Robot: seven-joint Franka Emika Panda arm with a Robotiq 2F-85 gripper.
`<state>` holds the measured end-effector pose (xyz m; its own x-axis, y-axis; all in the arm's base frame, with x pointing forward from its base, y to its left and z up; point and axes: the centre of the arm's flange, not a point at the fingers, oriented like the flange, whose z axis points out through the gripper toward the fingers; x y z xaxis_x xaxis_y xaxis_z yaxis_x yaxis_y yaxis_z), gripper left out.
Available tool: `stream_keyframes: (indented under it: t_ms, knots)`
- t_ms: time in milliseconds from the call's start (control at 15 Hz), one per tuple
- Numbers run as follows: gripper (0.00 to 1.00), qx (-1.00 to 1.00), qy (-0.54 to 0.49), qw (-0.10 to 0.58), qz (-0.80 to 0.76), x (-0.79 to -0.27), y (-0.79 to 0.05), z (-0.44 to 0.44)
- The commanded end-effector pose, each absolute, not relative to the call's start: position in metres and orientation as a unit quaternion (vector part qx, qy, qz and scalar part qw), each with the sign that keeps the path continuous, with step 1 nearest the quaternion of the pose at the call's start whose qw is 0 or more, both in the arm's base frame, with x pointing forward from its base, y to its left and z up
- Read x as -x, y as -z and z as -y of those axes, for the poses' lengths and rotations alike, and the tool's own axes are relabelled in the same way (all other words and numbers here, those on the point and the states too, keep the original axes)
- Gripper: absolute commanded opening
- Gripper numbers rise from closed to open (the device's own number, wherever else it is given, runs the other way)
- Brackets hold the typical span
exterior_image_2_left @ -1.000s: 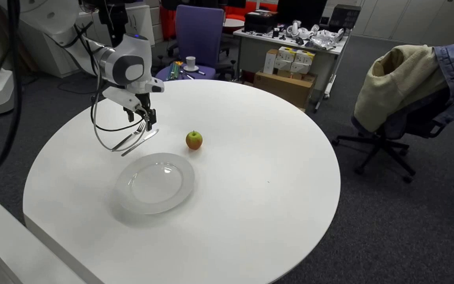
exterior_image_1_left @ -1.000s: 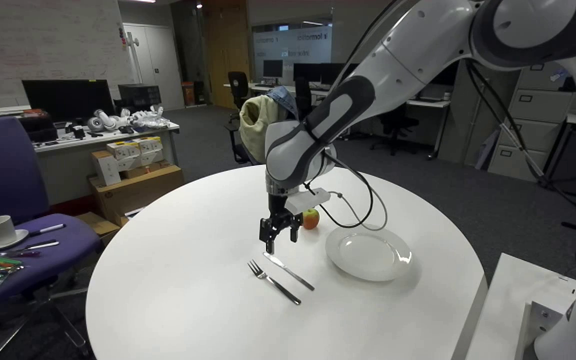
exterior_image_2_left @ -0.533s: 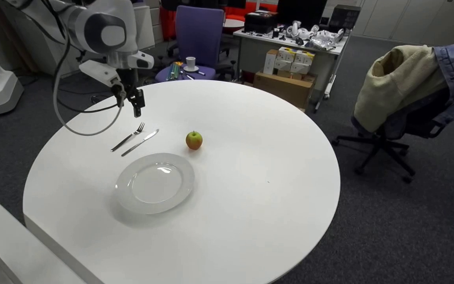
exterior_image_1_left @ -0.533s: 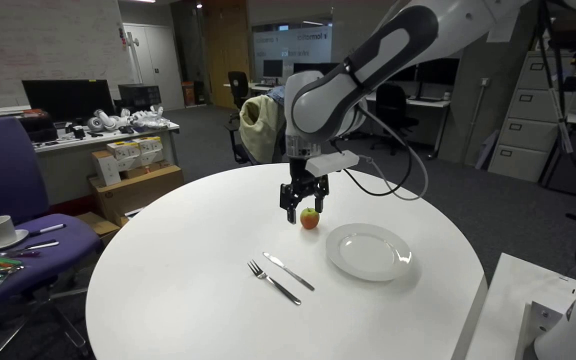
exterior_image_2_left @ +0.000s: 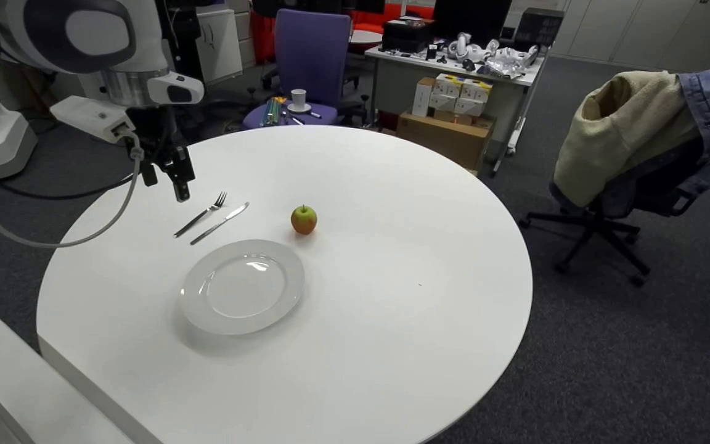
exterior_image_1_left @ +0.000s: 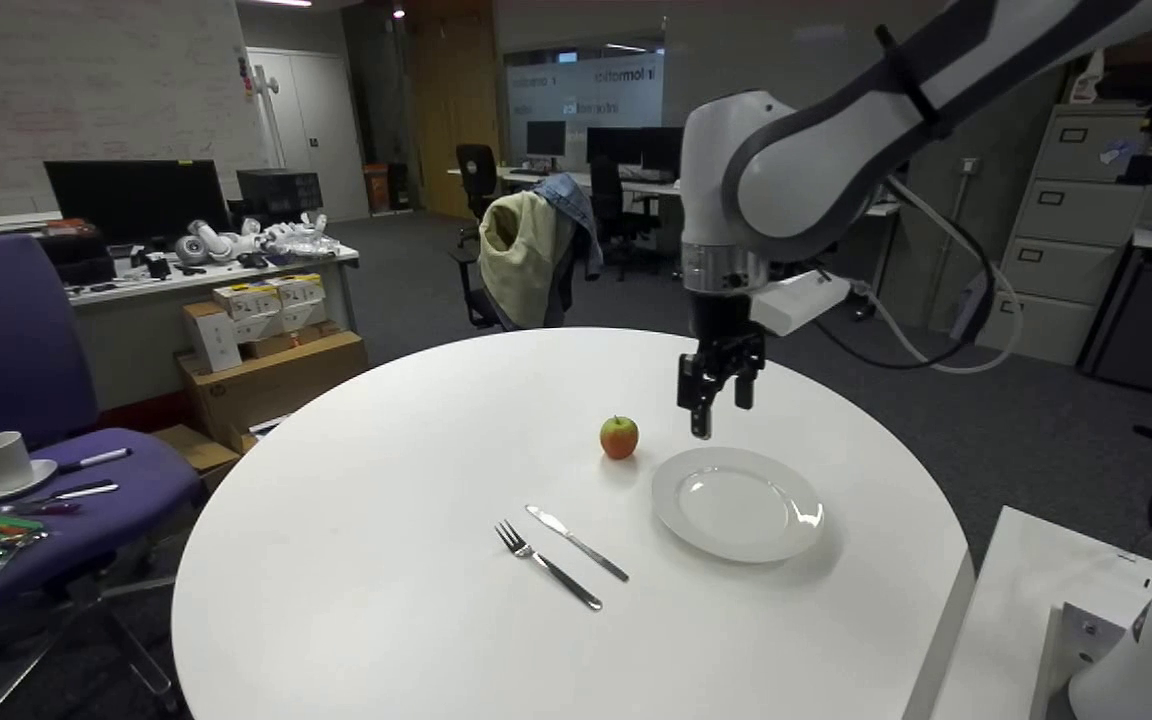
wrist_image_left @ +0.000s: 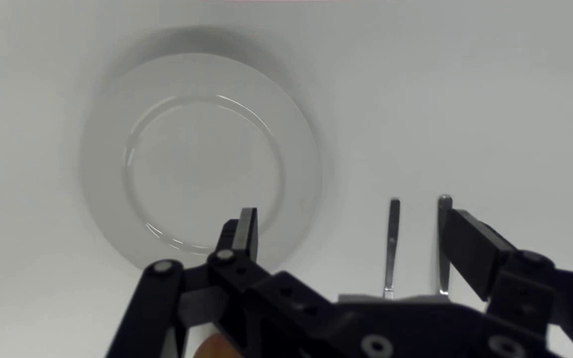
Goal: Remove the fork from the plate
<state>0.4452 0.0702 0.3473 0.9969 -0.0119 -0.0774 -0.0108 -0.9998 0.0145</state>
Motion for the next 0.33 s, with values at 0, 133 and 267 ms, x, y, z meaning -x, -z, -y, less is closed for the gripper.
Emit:
stream_keyframes:
  t_ms: [0,133,267]
  knots:
    - [1.0,-0.999,0.023,0.03,-0.014,-0.385,-0.365,-0.018]
    - [1.0,-0.999,0.036,0.023,-0.001,-0.409,-0.352,-0.032]
    - [1.0,-0.999,0.032,0.024,0.004,-0.397,-0.354,-0.018]
